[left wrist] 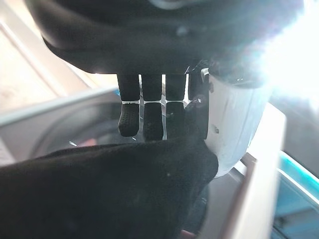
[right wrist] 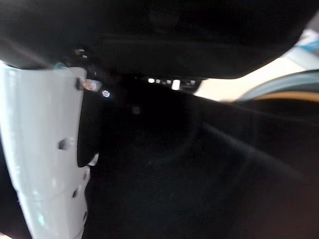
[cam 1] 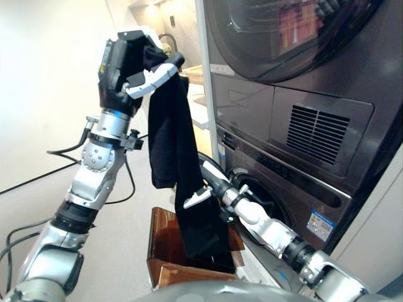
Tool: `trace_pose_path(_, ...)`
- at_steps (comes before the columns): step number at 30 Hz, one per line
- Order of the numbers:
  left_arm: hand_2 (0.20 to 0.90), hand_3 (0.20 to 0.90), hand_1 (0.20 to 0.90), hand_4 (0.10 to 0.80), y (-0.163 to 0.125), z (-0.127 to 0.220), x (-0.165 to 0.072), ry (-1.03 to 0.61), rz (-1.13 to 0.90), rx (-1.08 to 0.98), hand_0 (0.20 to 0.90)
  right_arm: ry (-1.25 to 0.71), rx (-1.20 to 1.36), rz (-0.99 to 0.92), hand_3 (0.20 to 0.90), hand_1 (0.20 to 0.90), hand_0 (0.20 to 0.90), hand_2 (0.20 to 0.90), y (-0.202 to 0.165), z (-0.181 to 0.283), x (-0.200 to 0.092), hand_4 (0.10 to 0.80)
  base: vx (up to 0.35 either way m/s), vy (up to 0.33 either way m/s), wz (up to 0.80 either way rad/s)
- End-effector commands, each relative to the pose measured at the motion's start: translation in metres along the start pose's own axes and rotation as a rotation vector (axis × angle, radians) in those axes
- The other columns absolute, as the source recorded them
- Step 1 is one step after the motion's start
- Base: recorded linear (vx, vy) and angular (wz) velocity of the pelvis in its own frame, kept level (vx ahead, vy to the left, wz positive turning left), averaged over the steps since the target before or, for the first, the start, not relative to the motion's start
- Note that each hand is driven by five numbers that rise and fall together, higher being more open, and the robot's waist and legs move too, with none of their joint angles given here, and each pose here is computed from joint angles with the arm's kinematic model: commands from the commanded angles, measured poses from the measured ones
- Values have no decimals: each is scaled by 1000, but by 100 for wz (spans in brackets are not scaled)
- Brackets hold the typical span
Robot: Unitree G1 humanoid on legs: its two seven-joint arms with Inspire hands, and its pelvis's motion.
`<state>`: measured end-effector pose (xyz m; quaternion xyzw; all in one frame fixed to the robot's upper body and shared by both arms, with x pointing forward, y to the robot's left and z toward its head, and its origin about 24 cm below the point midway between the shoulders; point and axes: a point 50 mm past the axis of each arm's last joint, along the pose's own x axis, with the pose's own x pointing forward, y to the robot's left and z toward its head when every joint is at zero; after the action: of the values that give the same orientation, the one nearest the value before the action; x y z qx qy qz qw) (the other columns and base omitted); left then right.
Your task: Pick up the clothes and place them into the washing machine
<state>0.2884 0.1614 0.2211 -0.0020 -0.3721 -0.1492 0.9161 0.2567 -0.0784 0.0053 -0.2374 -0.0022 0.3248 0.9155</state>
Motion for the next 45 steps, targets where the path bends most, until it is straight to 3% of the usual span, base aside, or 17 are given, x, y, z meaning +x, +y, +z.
trace_pose_path(1, 200, 200, 200, 300, -1, 37, 35, -238, 15, -75, 200, -328, 23, -52, 900, 900, 900, 900, -10, 77, 43, 800, 0, 0, 0)
trace_pose_path(3, 200, 200, 200, 300, -2, 39, 37, -249, 6, -81, 200, -330, 26, -52, 900, 900, 900, 900, -10, 78, 44, 800, 9, -9, 4)
trace_pose_path(4, 200, 200, 200, 300, -3, 40, 37, -254, 5, -86, 200, -331, 33, -49, 222, 222, 222, 222, -9, 78, 44, 316, 0, 0, 0)
trace_pose_path(5, 200, 200, 200, 300, -3, 40, 37, -257, 10, -87, 200, -333, 41, -54, 200, 200, 200, 200, -10, 78, 44, 300, 0, 0, 0)
trace_pose_path(16, 200, 200, 200, 300, 16, 32, 26, -221, 108, -38, 200, -299, 91, -146, 200, 200, 200, 200, -26, 66, 36, 300, -1, -1, 2)
trace_pose_path(26, 211, 211, 211, 308, 45, 2, -23, -63, 293, -6, 211, -296, 133, -349, 200, 200, 200, 200, -76, 61, 21, 300, -12, 5, -1)
trace_pose_path(28, 370, 370, 370, 422, 46, -3, -31, -31, 308, -8, 370, -305, 131, -383, 200, 200, 200, 200, -87, 62, 18, 300, -16, 4, 1)
trace_pose_path(29, 513, 513, 513, 524, 47, -8, -38, -7, 327, -13, 513, -320, 144, -425, 200, 200, 200, 200, -99, 65, 15, 300, 0, 0, 0)
trace_pose_path(30, 900, 900, 900, 800, 47, -8, -38, -7, 327, -14, 900, -320, 144, -425, 200, 200, 200, 200, -99, 65, 15, 300, 0, 0, 0)
trace_pose_path(37, 900, 900, 900, 800, 51, -32, -75, 139, 418, -26, 900, -345, 189, -471, 200, 200, 200, 200, -113, 67, 8, 300, -17, 4, 7)
trace_pose_path(39, 900, 900, 900, 800, 52, -48, -104, 256, 465, -8, 900, -365, 201, -489, 200, 200, 200, 200, -121, 69, 3, 300, 0, 0, 0)
trace_pose_path(42, 900, 900, 900, 800, 47, -63, -129, 378, 476, 3, 900, -375, 224, -515, 200, 200, 200, 200, -130, 70, 2, 300, -2, 1, 2)
trace_pose_path(44, 900, 900, 900, 800, 47, -63, -129, 379, 476, 3, 900, -375, 224, -515, 200, 200, 200, 200, -130, 70, 2, 300, -5, -3, 10)
trace_pose_path(45, 900, 900, 900, 800, 41, -72, -145, 453, 476, -9, 900, -396, 229, -533, 200, 200, 200, 200, -136, 75, 1, 300, -10, -11, 10)
